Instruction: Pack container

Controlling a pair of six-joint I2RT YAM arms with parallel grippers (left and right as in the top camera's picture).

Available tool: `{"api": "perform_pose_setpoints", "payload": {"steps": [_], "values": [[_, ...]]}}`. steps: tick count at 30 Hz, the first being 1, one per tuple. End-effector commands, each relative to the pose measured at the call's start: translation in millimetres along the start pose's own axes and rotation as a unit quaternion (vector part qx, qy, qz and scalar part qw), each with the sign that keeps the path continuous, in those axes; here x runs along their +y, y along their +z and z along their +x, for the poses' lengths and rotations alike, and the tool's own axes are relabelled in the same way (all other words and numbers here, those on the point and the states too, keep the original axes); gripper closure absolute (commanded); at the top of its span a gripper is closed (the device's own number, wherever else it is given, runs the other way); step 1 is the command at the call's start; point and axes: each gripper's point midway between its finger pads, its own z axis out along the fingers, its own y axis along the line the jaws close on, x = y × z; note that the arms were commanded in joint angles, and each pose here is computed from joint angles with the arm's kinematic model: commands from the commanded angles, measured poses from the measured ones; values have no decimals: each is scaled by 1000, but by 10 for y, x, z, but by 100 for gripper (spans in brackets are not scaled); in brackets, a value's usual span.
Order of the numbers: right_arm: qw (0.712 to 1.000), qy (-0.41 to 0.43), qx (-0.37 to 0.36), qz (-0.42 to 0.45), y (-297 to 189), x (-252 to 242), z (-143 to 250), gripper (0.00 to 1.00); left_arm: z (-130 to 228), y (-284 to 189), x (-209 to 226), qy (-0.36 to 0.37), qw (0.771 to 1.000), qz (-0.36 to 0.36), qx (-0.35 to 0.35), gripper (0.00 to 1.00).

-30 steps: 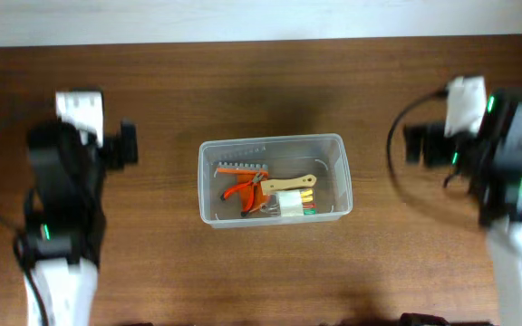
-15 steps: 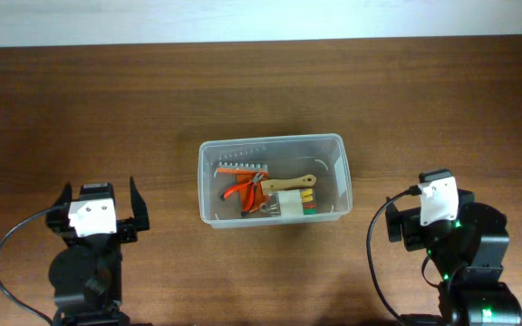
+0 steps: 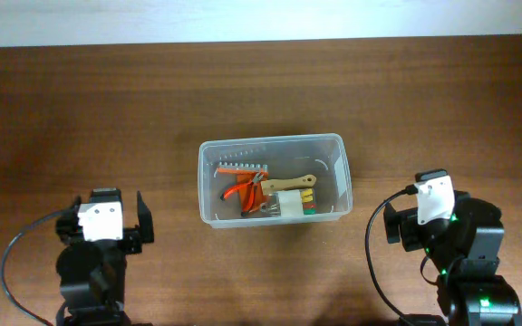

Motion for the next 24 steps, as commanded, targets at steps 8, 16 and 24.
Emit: {"api": "perform_pose_setpoints", "payload": {"steps": [8, 16, 24], "values": [[1000, -3, 19, -4, 78, 28, 74, 1, 819, -147, -137, 12, 986, 32, 166, 1], [998, -8, -53, 17, -222, -7, -117, 1, 1178, -309, -174, 20, 969, 43, 244, 1], [987, -13, -156, 47, -834, 23, -134, 1, 1187, -314, -175, 21, 968, 43, 246, 1]]}}
